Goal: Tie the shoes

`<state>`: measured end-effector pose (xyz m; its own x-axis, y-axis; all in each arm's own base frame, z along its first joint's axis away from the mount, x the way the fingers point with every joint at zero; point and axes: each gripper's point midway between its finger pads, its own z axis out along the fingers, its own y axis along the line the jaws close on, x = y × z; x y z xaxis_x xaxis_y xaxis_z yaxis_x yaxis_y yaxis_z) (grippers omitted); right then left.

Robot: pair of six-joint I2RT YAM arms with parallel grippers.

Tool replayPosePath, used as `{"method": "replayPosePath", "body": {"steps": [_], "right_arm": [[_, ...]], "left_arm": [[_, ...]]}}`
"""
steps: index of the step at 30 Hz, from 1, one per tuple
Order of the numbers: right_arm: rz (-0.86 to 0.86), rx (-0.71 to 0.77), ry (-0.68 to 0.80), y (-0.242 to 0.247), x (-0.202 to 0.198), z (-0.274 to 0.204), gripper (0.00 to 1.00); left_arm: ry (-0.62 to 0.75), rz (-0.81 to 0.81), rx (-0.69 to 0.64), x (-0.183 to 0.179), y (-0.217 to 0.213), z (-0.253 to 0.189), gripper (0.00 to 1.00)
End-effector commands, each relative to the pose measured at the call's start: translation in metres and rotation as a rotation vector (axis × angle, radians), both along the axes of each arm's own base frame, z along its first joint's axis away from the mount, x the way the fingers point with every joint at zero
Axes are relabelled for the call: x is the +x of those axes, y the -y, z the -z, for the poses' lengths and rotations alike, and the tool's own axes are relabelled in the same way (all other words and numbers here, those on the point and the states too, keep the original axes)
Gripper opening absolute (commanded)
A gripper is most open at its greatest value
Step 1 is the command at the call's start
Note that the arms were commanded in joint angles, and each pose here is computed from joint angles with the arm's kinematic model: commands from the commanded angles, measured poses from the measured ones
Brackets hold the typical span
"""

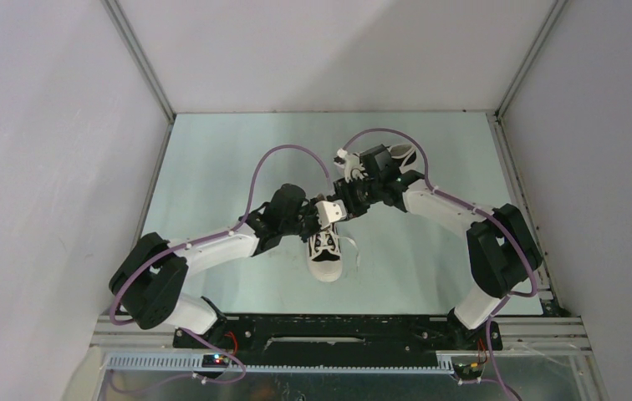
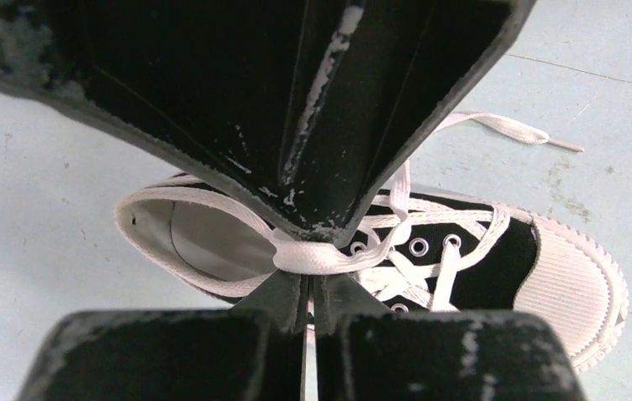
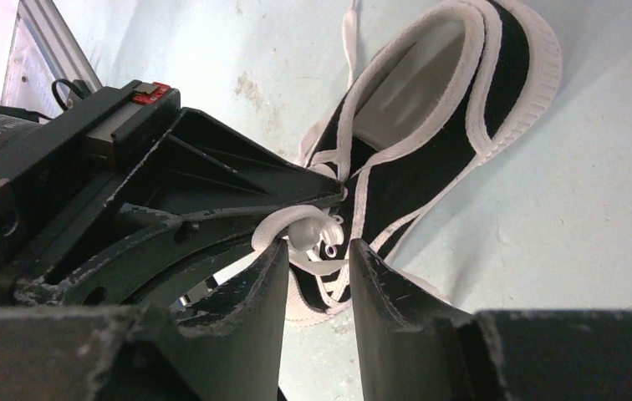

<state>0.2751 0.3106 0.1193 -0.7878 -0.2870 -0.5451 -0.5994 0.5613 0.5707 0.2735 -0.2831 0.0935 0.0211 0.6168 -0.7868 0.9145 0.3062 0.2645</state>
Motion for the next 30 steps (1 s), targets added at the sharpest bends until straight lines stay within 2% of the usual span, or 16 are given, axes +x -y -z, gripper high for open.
{"method": "replayPosePath", "body": {"steps": [1,8,11,14,20,30], "right_arm": [[-0.027,0.041,0.034,-0.010,0.003,-0.005,0.36],[-0.049,0.063,0.043,-0.017,0.004,-0.005,0.32],[-0.056,0.070,0.035,-0.018,0.003,-0.004,0.24],[-0.060,0.070,0.029,-0.018,0.001,-0.003,0.12],[-0.045,0.036,0.043,-0.012,0.001,-0.004,0.00],[-0.018,-0.021,0.055,-0.004,0.003,-0.008,0.00]], "left_arm": [[0.013,0.022,-0.048,0.000,0.007,-0.013,0.00],[0.018,0.024,-0.052,0.000,0.007,-0.013,0.00],[0.019,0.022,-0.048,0.001,0.007,-0.013,0.00],[0.016,0.018,-0.040,0.001,0.006,-0.012,0.00],[0.014,0.000,-0.025,0.001,0.001,-0.012,0.05],[0.031,-0.050,-0.027,-0.001,-0.011,-0.022,0.19]]}}
